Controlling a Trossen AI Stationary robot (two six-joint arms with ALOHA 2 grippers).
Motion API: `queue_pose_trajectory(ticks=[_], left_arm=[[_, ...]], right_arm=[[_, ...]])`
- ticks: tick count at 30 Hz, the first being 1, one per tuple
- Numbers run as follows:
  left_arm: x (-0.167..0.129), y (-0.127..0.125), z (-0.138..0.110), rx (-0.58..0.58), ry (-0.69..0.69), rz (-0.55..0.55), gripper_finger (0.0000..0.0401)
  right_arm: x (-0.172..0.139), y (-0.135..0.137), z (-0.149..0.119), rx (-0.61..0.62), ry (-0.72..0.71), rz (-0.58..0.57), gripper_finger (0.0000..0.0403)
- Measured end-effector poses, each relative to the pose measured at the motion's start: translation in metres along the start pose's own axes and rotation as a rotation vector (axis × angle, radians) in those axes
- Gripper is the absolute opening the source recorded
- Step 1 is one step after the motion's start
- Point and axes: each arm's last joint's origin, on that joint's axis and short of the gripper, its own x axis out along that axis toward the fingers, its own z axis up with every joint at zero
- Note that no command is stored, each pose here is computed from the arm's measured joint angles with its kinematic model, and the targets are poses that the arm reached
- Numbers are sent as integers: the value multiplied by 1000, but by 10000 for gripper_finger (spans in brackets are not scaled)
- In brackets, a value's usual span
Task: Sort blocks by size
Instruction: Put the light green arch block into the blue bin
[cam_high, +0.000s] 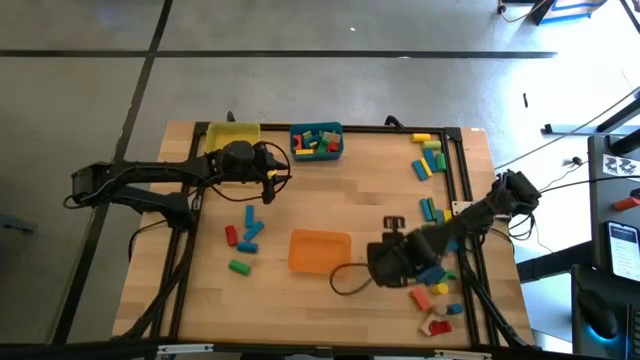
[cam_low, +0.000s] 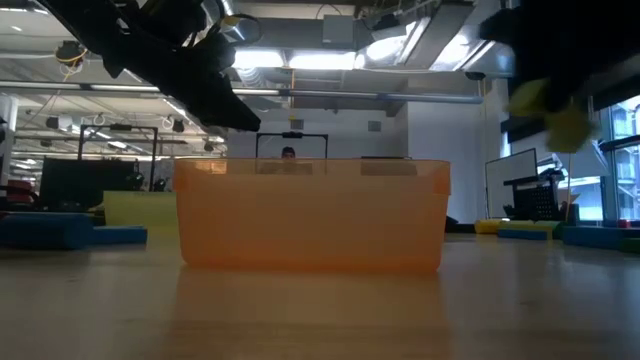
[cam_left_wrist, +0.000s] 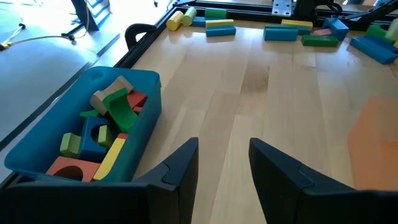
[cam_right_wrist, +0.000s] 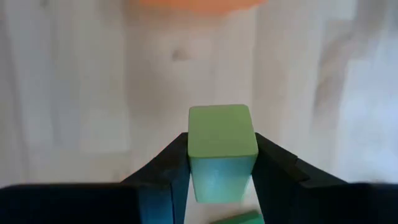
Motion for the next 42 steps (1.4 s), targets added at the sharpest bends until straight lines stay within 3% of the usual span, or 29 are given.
queue_pose_trajectory(ticks=[14, 27, 35, 42], left_arm=[[0, 0, 0, 0, 0, 0, 127], [0, 0, 0, 0, -1, 0, 127], [0, 0, 0, 0, -1, 0, 127], [0, 0, 0, 0, 3, -1, 127]], right_arm=[[29, -121, 52, 17, -169, -129, 138], [37, -246, 72, 289, -516, -238, 138], [52, -300, 68, 414, -614, -277, 138], [100, -322, 63, 499, -525, -210, 138]])
